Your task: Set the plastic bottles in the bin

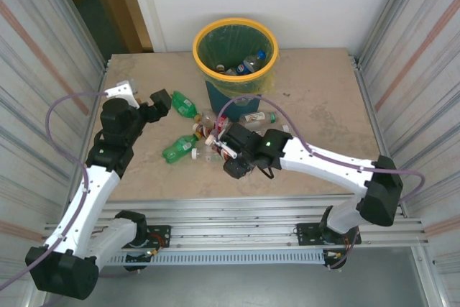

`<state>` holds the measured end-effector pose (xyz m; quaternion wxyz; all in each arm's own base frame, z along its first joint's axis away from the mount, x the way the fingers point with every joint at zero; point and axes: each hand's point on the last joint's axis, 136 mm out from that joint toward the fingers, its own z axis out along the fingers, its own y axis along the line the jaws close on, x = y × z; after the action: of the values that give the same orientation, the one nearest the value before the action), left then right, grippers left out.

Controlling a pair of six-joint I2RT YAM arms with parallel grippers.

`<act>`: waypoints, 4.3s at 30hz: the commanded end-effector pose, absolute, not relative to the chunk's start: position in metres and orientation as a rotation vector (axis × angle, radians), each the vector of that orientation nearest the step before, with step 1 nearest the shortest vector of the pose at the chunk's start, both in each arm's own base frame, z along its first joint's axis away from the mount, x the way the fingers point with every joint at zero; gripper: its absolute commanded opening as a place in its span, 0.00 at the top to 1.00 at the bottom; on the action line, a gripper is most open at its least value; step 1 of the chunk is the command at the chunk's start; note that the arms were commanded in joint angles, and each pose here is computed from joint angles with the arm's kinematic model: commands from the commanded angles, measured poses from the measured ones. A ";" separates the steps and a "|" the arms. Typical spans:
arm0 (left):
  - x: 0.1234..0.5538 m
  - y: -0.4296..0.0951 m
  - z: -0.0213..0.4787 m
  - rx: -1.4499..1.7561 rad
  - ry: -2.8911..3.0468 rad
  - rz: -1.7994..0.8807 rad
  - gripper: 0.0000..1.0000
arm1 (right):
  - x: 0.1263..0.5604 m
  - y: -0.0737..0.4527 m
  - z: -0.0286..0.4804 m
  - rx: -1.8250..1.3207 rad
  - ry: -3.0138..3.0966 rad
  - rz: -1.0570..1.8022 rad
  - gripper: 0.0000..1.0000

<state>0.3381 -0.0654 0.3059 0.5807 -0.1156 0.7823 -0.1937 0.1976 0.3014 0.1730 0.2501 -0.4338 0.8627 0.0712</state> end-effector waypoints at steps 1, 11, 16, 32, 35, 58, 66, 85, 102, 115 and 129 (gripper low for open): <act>0.335 -0.056 0.303 -0.314 1.822 -0.427 0.01 | 0.209 0.306 0.221 -1.065 2.226 0.240 0.62; 0.335 -0.057 0.297 -0.322 1.836 -0.437 0.01 | 0.226 0.297 0.304 -0.859 2.010 0.305 0.65; 0.335 -0.057 0.295 -0.324 1.841 -0.443 0.01 | 0.238 0.293 0.344 -0.798 1.913 0.319 0.65; 0.342 -0.066 0.281 -0.315 1.890 -0.478 0.01 | 0.320 0.270 0.438 -0.590 1.744 0.389 0.66; 0.342 -0.066 0.278 -0.319 1.895 -0.480 0.01 | 0.337 0.269 0.442 -0.570 1.744 0.388 0.66; 0.347 -0.069 0.265 -0.320 1.932 -0.485 0.01 | 0.457 0.294 0.406 -0.498 1.868 0.509 0.64; 0.350 -0.069 0.263 -0.317 1.944 -0.475 0.01 | 0.490 0.316 0.363 -0.529 1.969 0.529 0.63; 0.355 -0.068 0.255 -0.331 1.968 -0.467 0.01 | 0.510 0.335 0.293 -0.544 2.131 0.624 0.48; 0.353 -0.065 0.250 -0.344 1.979 -0.455 0.01 | 0.510 0.334 0.305 -0.550 2.107 0.623 0.23; 0.350 -0.058 0.249 -0.371 1.976 -0.446 0.01 | 0.498 0.307 0.376 -0.513 1.973 0.532 0.11; 0.348 -0.047 0.249 -0.405 1.963 -0.420 0.01 | 0.467 0.251 0.440 -0.383 1.861 0.364 0.02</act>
<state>0.3522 -0.0550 0.2450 0.5112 -0.1562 0.8255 -0.1812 0.4741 0.2712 0.4173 0.5352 -0.1782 0.8057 0.1804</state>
